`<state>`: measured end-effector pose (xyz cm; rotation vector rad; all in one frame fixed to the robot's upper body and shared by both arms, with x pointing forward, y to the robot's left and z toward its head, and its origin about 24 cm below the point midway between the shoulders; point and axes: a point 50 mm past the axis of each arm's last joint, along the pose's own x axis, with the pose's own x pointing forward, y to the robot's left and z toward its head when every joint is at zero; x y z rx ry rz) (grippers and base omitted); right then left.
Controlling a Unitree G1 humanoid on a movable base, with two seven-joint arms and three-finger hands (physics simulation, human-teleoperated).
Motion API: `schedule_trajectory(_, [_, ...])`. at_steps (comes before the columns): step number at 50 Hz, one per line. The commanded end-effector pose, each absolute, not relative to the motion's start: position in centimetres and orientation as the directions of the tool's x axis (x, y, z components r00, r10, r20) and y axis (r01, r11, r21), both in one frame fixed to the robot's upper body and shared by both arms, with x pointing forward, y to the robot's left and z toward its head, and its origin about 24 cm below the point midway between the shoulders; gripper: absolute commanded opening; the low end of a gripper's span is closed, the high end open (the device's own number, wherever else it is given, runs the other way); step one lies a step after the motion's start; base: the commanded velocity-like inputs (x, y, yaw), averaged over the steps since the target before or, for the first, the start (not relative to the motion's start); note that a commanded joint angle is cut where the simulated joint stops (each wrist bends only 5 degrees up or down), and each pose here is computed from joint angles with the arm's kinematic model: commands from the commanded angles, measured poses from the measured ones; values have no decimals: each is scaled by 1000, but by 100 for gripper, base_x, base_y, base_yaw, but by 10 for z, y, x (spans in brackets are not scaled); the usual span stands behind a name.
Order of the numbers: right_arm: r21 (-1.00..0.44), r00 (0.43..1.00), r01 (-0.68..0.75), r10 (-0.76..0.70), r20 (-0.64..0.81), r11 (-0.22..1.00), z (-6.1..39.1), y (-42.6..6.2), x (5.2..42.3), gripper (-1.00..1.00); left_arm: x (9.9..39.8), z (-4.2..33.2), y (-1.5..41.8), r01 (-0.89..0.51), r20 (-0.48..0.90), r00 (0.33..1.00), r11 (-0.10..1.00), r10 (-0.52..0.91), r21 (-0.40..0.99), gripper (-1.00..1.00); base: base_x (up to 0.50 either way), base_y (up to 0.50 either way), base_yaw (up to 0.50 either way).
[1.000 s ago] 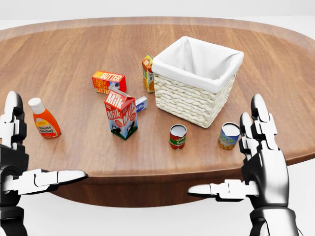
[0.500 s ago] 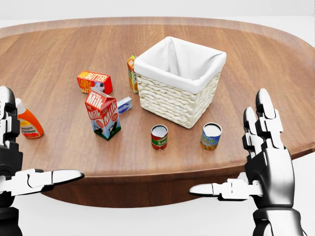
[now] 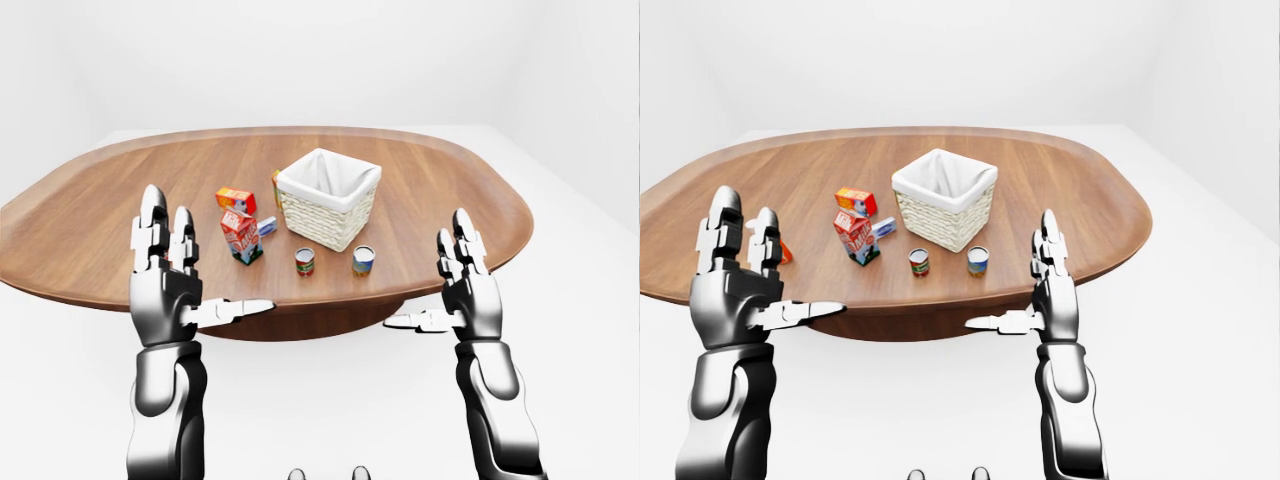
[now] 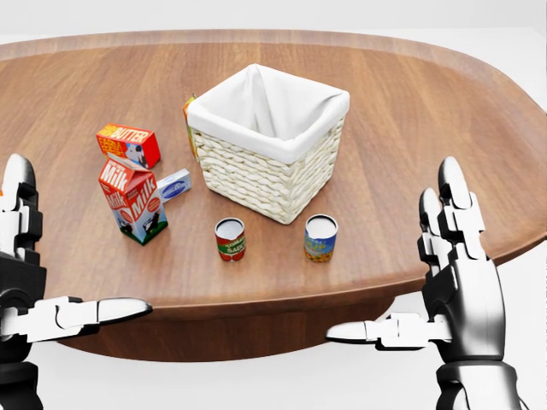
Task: Pick up the alphabet soup, and put it in the basket.
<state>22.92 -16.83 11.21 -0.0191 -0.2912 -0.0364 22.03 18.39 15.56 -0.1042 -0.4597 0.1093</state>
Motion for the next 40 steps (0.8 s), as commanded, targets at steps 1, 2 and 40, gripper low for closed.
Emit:
schedule_trajectory(1, [-27, 957, 38, -29, 288, 999, 112, -167, 229, 100, 220, 154, 184, -81, 430, 894, 989, 126, -120, 100, 0, 0, 0])
schedule_trajectory(2, [-26, 957, 37, -27, 289, 999, 112, -167, 229, 100, 221, 154, 184, -81, 428, 895, 989, 125, -119, 100, 0, 0, 0])
schedule_trajectory(40, [-36, 962, 34, -23, 273, 999, 107, -166, 231, 100, 221, 150, 182, -76, 414, 902, 990, 118, -116, 100, 21, 0, 0])
